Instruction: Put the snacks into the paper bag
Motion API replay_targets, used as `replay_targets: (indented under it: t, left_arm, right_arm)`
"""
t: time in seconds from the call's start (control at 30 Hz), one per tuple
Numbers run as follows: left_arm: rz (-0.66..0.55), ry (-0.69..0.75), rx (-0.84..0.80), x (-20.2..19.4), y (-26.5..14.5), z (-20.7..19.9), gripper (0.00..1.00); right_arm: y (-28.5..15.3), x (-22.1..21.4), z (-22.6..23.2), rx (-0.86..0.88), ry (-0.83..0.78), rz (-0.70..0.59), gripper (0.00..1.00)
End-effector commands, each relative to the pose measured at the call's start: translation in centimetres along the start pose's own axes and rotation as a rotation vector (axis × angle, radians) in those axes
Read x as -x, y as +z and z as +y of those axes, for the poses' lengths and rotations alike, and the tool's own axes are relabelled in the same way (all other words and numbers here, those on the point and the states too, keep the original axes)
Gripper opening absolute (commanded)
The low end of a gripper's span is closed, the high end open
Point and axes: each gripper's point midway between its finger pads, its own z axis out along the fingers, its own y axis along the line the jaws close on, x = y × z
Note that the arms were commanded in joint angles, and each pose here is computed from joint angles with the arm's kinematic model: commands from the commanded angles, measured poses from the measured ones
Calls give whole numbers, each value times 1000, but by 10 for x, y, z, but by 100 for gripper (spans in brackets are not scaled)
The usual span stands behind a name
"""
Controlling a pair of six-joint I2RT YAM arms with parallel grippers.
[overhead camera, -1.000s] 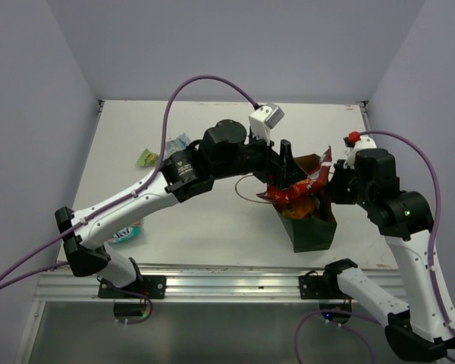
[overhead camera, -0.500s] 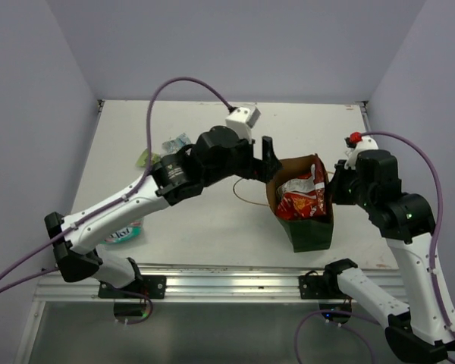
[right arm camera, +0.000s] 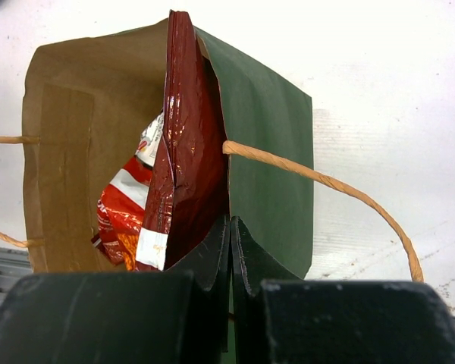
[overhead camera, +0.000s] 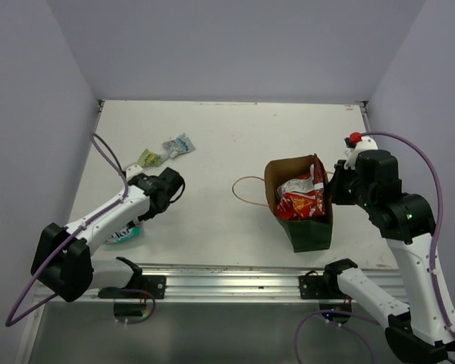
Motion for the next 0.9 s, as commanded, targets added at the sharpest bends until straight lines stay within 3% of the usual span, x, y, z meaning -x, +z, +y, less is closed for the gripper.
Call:
replay_targets:
  t: [0.0,0.3,0.47,0.5,0.53,0.63,0.73,0.87]
  left_arm:
    - [-23,-152,110,-11,12,26,100]
    - [-21,-96,249,-30,52,46,100]
    - [51,-105,270,-20,76,43,98]
    - [53,-91,263,-16,81,41,92]
    - [60,-93,273,-13,86,43,66]
    - [80,-52,260,-14,92,38,15]
    - [118,-12,249,-20,98,33,0]
    - [159,11,216,-25,101,25,0]
  right_arm:
    - [0,13,10,53,-13,-48,0]
    - [9,10,15,78,-22,-31,0]
    - [6,13,14,74,-34,-36,0]
    - [6,13,15,76,-36,-37,0]
    - [4,14,14,71,-38,-43,0]
    - [2,13,12,66,-38,-46,0]
    - [2,13,12,63,-36,-47,0]
    - [1,15,11,58,-36,-53,0]
